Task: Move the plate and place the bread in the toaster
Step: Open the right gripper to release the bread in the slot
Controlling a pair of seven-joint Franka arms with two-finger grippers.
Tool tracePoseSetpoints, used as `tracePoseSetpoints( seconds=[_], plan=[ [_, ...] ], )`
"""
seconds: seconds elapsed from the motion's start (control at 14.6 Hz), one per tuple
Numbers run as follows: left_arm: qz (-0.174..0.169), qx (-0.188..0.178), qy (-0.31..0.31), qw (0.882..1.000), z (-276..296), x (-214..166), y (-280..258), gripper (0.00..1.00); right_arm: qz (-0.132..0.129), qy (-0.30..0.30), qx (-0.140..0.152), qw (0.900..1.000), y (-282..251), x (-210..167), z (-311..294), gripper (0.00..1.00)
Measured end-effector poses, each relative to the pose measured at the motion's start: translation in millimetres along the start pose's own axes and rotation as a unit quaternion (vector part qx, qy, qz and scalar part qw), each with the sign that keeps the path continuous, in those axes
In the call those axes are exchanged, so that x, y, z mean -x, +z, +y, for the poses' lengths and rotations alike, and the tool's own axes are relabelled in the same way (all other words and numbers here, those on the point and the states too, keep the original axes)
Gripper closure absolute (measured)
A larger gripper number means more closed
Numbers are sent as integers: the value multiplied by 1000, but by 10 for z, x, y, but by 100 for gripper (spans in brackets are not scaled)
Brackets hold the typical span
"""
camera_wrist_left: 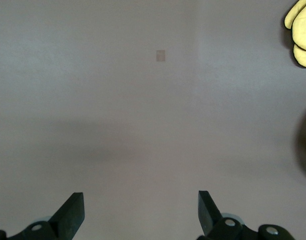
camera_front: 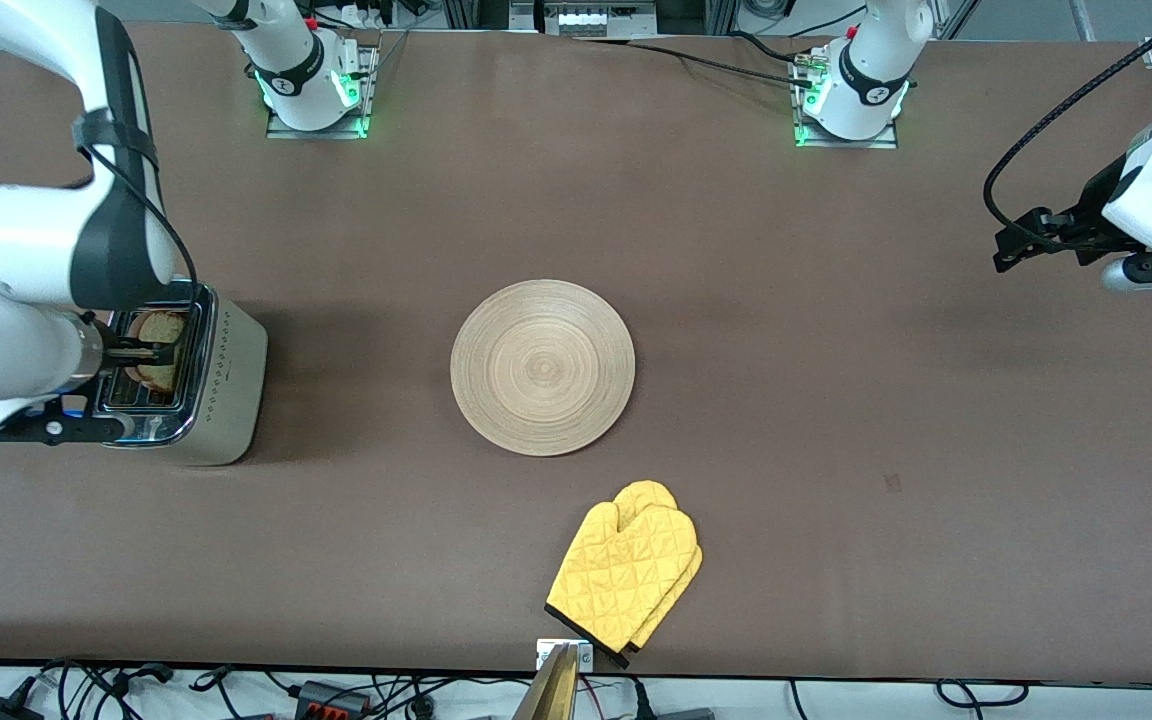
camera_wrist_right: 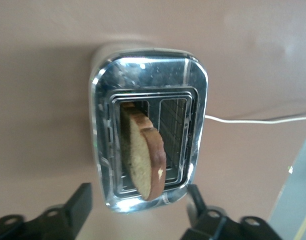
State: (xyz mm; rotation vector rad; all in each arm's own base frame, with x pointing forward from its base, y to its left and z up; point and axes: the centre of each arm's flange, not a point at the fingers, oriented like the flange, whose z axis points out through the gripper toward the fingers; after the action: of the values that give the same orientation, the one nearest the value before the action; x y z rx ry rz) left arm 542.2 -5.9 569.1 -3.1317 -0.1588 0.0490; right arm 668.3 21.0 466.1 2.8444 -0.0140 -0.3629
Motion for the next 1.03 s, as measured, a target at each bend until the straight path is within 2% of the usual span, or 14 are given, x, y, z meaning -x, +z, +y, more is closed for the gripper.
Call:
tracePoseSetpoints(
  seconds=[0.07,0.27,0.55,0.62,1.03],
  plan=[
    [0,0,0,1000,-1,0,0,0,14,4,-10,1000,-139,30,48,1],
    [0,0,0,1000,-5,0,0,0,48,17,-46,998,-482,114,203,0],
    [0,0,-1,1000,-8,-1,0,0,73,33,-122,989,-761,291,564,0],
    [0,0,-1,1000,-8,-1,0,0,73,34,-131,988,-780,321,618,0],
    [0,0,-1,1000,-8,-1,0,0,75,28,-136,987,-849,374,595,0]
  ],
)
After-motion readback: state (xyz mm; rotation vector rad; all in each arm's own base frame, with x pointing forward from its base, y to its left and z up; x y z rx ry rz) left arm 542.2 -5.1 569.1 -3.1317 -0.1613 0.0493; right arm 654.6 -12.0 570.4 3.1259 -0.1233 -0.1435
